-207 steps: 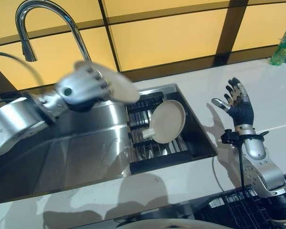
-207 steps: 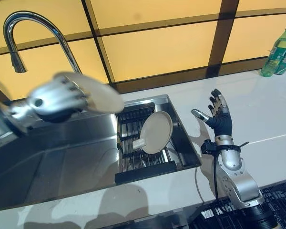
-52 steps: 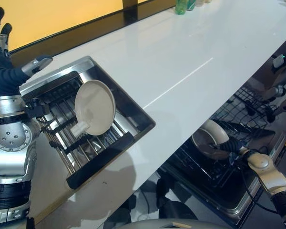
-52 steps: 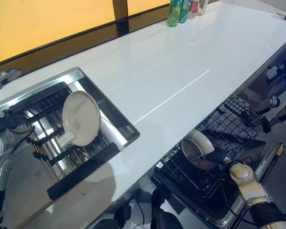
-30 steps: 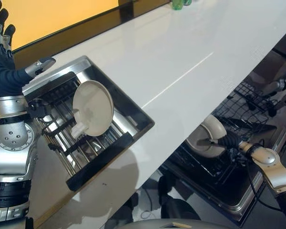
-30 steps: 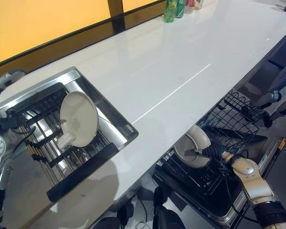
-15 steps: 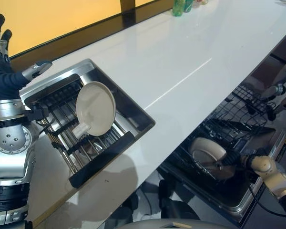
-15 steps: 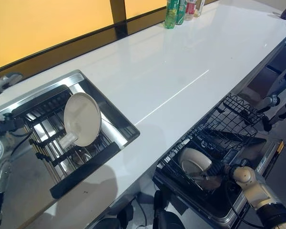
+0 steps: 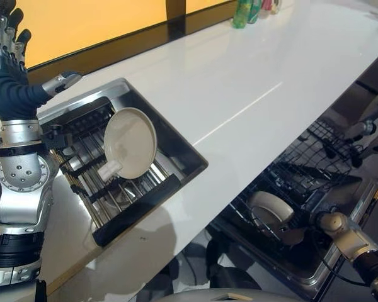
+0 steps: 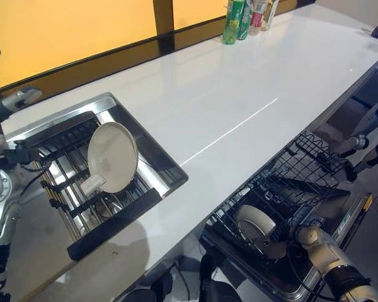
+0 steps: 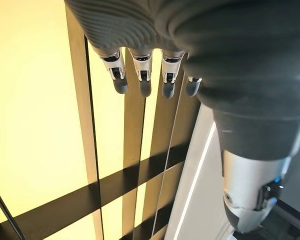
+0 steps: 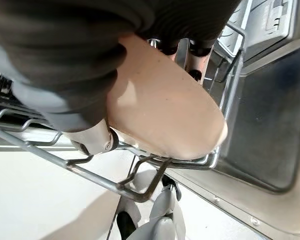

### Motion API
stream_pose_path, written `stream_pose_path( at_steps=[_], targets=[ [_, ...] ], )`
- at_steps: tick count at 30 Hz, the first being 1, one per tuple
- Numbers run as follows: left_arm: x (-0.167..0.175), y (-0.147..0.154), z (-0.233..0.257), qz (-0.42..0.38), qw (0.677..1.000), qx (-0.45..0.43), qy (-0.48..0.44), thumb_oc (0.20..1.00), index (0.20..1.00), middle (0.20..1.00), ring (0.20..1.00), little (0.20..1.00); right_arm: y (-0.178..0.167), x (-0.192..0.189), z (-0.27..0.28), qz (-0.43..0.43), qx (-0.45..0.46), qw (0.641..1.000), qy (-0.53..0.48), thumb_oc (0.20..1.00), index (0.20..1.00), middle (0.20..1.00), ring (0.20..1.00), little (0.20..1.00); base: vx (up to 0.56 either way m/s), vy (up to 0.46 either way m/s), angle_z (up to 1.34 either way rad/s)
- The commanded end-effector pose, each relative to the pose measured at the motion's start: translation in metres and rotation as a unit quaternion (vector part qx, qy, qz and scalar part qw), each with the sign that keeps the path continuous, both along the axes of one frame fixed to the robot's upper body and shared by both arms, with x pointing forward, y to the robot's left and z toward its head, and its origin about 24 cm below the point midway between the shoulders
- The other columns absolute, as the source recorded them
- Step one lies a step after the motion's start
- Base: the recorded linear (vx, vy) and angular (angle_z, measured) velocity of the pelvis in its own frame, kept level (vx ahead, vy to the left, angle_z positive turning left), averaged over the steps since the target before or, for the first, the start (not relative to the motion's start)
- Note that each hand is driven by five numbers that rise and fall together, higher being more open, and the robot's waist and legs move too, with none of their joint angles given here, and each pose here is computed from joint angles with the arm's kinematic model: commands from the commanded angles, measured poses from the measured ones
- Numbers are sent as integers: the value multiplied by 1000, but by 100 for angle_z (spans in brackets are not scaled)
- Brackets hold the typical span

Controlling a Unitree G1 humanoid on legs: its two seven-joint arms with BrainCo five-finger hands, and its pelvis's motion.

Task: Pick up plates and place into dishwasher.

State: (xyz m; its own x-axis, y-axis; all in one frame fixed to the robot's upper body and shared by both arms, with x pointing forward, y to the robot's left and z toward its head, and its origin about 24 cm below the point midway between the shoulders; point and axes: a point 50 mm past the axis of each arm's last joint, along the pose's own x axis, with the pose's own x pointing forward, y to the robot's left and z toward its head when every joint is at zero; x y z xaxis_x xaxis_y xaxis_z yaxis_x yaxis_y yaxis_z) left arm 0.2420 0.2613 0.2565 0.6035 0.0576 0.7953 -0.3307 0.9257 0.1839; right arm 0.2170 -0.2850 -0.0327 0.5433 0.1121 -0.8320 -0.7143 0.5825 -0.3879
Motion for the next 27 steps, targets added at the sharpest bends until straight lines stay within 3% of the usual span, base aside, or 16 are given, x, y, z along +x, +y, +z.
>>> stream_pose_path(
  at_steps=[1, 5, 6, 7, 13, 19, 27],
  targets=[
    [1, -6, 16, -11, 999, 44, -27, 1000, 1000, 1000, 1000, 1000, 31, -33, -34, 5, 66, 996, 52, 200, 200, 200, 200, 200, 0, 0, 0],
    [0, -3, 12, -11, 999, 44, -16, 1000, 1000, 1000, 1000, 1000, 40, -35, -37, -20, 72, 997, 21, 200, 200, 200, 200, 200, 39, 33, 1],
    [0, -3, 11, -11, 999, 43, -14, 1000, 1000, 1000, 1000, 1000, 42, -34, -38, -23, 72, 997, 14, 507, 507, 507, 507, 507, 39, 25, 1],
    [0, -3, 9, -11, 999, 43, -11, 1000, 1000, 1000, 1000, 1000, 44, -33, -39, -27, 71, 997, 5, 1000, 1000, 1000, 1000, 1000, 0, 0, 0],
    [2, -3, 9, -9, 999, 50, -3, 1000, 1000, 1000, 1000, 1000, 45, -25, -33, -41, 60, 997, -27, 1000, 1000, 1000, 1000, 1000, -2, 1, 1],
    [-2, 4, 3, -4, 997, 78, 24, 1000, 1000, 1000, 1000, 1000, 17, -12, 0, -84, 30, 989, -117, 1000, 1000, 1000, 1000, 1000, -4, 9, 8],
    [-18, 24, -18, 66, 986, 142, 63, 1000, 1000, 1000, 1000, 1000, -20, -1, 84, -104, 2, 955, -278, 1000, 1000, 1000, 1000, 1000, 8, 20, 0]
  ],
)
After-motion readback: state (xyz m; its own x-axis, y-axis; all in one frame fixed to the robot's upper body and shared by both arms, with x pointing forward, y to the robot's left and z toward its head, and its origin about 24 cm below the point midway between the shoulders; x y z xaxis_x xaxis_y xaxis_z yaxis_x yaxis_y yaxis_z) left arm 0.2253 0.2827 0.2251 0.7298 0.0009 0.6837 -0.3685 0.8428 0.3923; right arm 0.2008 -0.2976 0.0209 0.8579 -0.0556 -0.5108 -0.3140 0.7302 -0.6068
